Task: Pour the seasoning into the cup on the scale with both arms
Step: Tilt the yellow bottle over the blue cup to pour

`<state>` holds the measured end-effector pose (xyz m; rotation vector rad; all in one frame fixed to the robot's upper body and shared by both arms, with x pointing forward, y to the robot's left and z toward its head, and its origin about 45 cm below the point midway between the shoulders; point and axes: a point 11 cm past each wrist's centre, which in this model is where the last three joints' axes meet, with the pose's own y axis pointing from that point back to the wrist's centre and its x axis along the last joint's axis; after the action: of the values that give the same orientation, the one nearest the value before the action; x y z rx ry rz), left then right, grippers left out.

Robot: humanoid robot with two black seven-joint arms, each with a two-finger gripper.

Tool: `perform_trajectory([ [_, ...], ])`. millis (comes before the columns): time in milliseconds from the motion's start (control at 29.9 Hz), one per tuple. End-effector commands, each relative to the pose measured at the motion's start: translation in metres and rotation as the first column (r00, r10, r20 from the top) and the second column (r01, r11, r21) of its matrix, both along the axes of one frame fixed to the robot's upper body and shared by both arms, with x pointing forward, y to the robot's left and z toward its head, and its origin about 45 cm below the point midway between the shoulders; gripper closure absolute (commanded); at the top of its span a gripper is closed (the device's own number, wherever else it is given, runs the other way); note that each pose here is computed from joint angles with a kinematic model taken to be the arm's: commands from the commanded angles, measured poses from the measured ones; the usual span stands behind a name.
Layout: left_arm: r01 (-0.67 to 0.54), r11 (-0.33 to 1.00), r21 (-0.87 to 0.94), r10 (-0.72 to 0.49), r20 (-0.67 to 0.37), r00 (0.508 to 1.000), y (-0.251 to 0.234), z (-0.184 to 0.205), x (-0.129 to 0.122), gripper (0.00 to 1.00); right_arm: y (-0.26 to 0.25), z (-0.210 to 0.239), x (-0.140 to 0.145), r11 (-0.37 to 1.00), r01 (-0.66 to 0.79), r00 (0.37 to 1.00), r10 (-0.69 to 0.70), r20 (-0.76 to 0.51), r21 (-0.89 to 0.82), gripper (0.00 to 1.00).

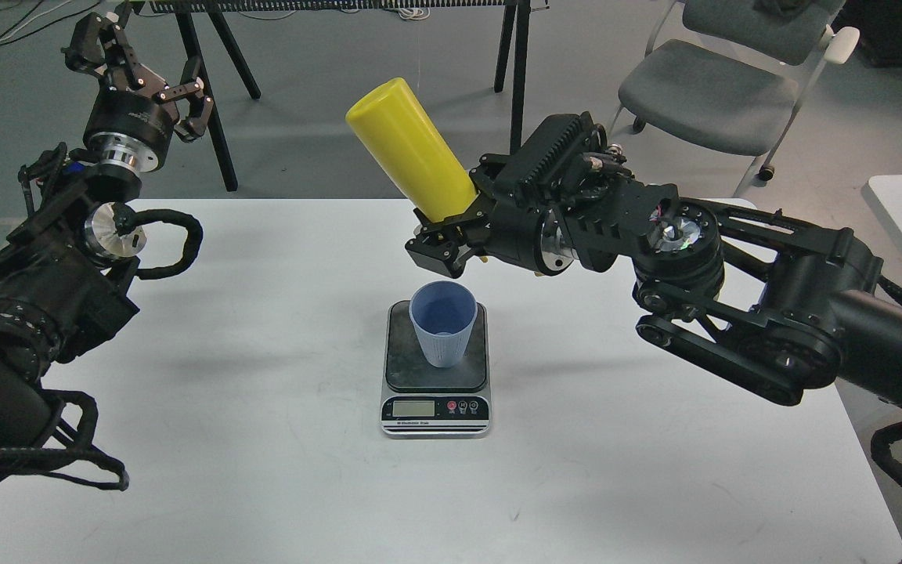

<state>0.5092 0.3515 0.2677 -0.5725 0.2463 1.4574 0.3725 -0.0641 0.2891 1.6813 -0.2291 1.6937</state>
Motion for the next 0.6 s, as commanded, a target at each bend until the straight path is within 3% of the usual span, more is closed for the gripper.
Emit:
perform_trajectory([
  [0, 0.003, 1.000, 0.000, -0.003, 0.000, 1.000, -0.002, 0.000, 0.000, 0.07, 0.001, -0.006, -0.001, 0.999, 0.003, 1.000, -0.004, 0.019, 0.039, 0.65],
  [568, 0.003, 1.000, 0.003, -0.003, 0.000, 1.000, -0.001, 0.000, 0.000, 0.07, 0.001, -0.033, -0.004, 0.989, 0.033, 0.999, -0.037, 0.023, 0.146, 0.65],
])
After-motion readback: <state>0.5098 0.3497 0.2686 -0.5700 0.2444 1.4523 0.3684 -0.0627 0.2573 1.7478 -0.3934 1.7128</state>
